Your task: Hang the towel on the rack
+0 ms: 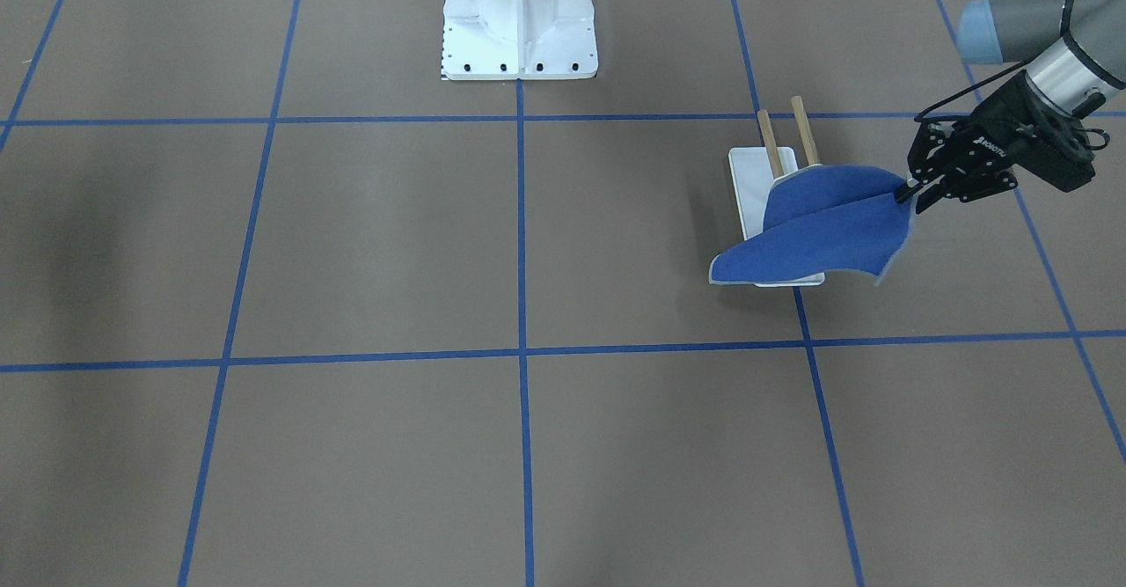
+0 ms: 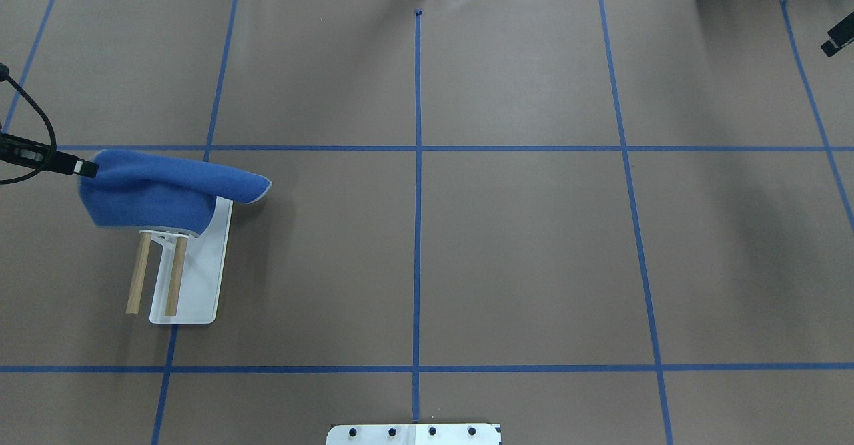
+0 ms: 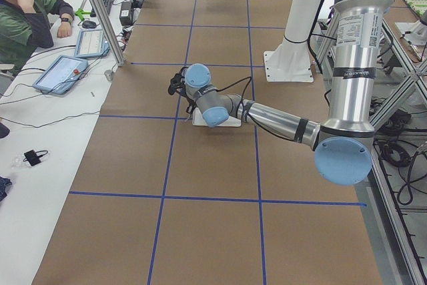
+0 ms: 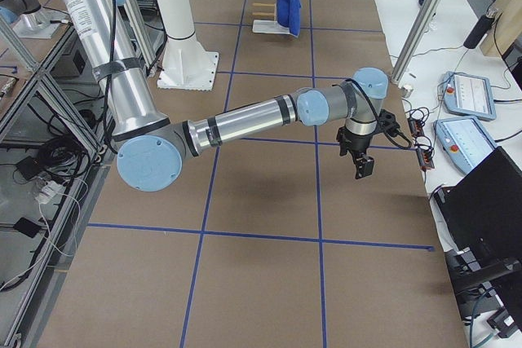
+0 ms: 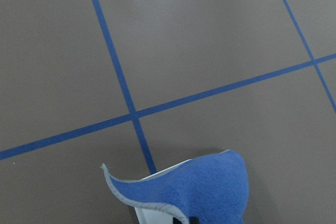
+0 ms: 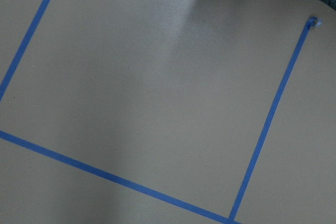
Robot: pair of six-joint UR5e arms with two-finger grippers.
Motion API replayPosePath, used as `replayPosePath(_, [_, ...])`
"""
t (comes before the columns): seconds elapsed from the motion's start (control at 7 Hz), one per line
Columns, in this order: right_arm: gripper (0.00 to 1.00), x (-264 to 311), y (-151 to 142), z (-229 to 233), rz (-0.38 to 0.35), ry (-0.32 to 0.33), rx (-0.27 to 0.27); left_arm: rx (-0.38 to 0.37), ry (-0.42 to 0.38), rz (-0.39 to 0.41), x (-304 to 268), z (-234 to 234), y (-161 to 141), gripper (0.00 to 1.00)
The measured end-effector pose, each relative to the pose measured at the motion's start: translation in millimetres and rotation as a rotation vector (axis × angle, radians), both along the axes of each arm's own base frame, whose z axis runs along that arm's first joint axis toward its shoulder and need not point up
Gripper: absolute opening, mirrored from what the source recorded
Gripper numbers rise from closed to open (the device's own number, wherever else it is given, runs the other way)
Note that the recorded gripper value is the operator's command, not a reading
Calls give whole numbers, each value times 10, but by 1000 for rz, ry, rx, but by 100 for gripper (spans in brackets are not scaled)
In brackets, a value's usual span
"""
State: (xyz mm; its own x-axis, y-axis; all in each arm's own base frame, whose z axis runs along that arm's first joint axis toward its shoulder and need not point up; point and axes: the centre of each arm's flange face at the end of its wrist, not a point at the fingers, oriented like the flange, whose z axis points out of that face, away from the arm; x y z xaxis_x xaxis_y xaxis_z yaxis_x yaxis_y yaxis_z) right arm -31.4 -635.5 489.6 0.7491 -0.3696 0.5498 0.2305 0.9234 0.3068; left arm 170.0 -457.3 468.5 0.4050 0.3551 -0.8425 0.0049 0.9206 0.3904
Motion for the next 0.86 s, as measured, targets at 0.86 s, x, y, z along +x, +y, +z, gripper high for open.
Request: replayPosePath(0.86, [100, 364, 476, 795, 52, 21, -131, 79, -295, -74, -1381, 923, -443, 99])
